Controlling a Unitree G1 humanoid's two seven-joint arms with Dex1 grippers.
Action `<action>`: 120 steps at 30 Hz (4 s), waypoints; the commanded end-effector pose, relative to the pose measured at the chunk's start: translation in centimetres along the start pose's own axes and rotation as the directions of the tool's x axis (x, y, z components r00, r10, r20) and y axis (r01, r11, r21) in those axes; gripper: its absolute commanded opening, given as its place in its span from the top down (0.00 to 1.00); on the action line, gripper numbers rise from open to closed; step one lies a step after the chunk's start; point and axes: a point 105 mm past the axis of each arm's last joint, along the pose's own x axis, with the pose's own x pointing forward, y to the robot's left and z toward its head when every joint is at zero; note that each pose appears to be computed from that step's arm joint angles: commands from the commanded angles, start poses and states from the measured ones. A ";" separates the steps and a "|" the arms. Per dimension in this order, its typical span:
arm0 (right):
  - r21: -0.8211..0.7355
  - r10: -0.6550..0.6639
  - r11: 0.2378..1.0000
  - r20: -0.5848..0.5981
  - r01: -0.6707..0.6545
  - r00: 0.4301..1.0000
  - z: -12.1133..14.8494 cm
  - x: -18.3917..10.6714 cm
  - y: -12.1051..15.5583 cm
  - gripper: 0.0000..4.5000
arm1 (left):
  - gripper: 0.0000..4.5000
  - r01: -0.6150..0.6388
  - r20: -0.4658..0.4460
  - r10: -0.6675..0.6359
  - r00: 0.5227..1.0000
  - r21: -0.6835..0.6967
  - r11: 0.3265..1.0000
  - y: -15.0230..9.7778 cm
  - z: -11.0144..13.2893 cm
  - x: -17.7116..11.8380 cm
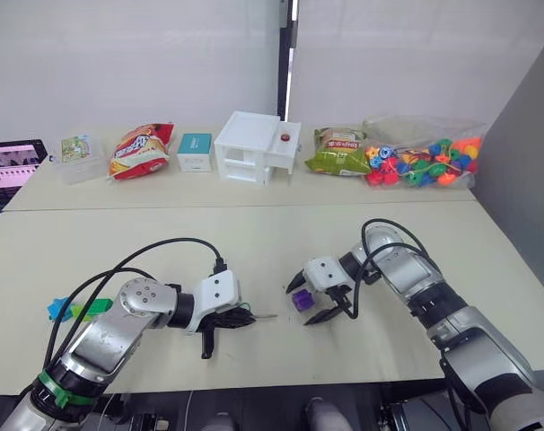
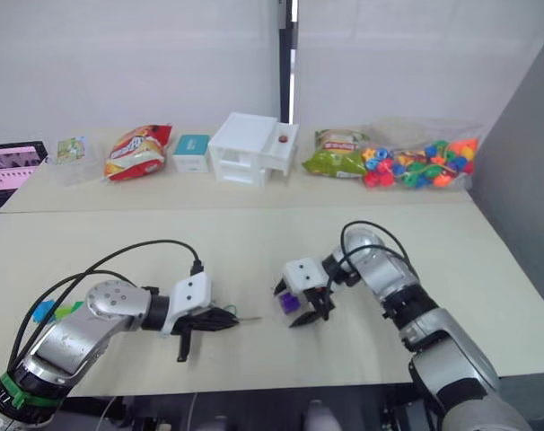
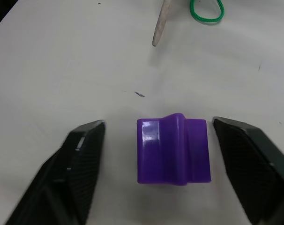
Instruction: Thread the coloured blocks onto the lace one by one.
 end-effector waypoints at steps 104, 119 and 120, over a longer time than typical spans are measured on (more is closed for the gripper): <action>0.391 -0.309 0.863 -0.088 0.319 0.947 1.5 2.8 3.7 0.69 | 1.00 -0.013 -0.023 0.014 1.000 0.016 1.000 0.3 2.5 1.4; 0.397 -0.302 0.863 -0.087 0.311 0.949 1.5 2.9 3.9 0.69 | 1.00 -0.006 -0.004 0.006 1.000 0.022 1.000 0.1 3.0 1.5; 0.398 -0.302 0.863 -0.087 0.311 0.949 1.6 2.9 3.9 0.69 | 1.00 0.000 -0.001 0.000 1.000 0.022 1.000 0.0 3.0 1.5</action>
